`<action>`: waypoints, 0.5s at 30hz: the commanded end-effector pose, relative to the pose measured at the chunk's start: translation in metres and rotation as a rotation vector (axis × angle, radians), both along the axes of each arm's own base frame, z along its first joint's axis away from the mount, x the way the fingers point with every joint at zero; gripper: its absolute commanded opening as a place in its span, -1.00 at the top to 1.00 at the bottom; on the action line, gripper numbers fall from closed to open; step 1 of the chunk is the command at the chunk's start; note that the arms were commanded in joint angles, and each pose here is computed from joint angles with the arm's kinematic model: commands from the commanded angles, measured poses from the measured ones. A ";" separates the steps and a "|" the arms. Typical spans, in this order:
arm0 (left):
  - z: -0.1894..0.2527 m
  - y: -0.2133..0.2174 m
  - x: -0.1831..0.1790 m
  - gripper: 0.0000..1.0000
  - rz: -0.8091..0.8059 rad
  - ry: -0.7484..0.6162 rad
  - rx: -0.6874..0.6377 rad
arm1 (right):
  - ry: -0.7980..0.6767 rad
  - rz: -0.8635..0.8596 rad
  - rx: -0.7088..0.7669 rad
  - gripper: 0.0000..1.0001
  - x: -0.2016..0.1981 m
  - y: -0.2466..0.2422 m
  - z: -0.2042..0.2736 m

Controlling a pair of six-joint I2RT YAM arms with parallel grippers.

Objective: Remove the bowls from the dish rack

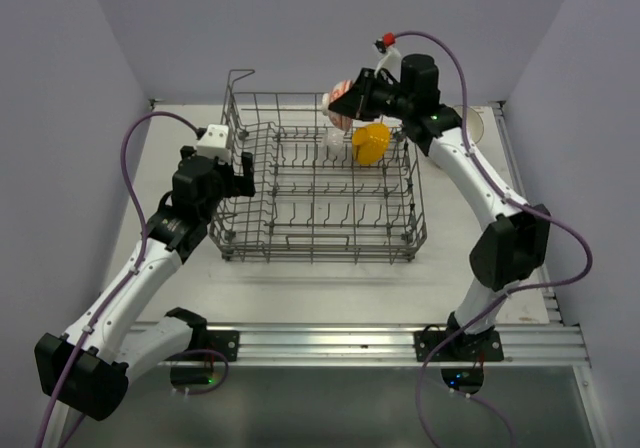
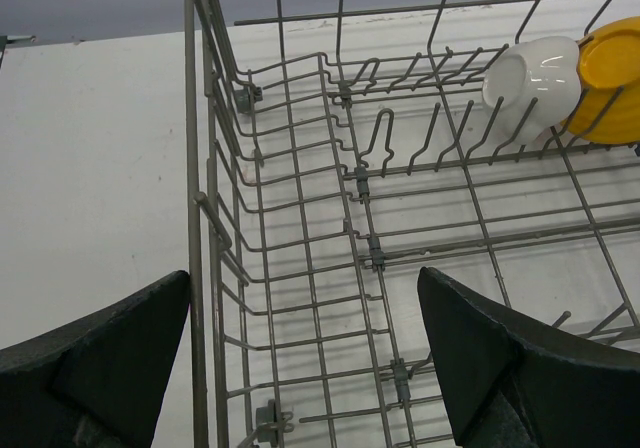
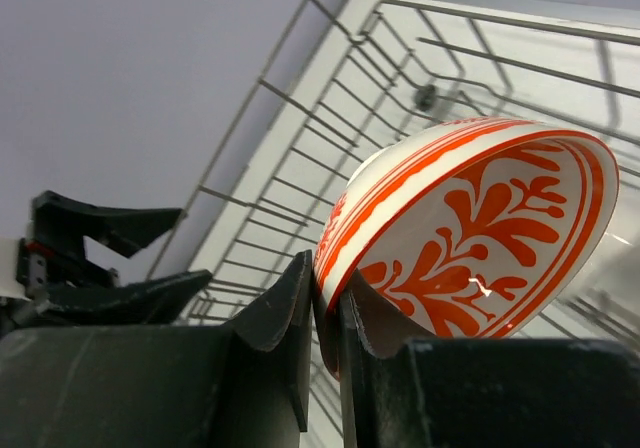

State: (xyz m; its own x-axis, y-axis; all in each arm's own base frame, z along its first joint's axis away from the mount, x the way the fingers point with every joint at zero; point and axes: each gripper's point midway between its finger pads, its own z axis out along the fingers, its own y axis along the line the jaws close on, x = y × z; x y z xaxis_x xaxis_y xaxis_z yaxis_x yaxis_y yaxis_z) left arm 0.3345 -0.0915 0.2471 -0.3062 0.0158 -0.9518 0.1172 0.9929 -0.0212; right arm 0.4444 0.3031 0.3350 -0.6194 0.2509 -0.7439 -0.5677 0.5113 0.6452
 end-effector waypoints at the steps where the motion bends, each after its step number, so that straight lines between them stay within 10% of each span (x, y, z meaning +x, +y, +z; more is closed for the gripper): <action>1: 0.010 0.001 0.000 -1.00 -0.006 -0.038 -0.005 | -0.048 -0.189 -0.229 1.00 -0.012 -0.064 -0.002; 15: 0.014 0.000 -0.001 -1.00 -0.013 -0.047 -0.012 | 0.061 -0.732 -0.550 1.00 -0.060 -0.241 -0.043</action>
State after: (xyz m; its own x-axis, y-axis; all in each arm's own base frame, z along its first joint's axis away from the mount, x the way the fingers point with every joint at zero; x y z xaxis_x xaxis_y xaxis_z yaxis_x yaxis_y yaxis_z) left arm 0.3329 -0.0920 0.2497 -0.2997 0.0131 -0.9539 0.1231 0.9921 -0.0251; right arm 0.3907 0.1015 0.2906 -0.5331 0.2270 -0.8150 -0.0765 0.9464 0.3137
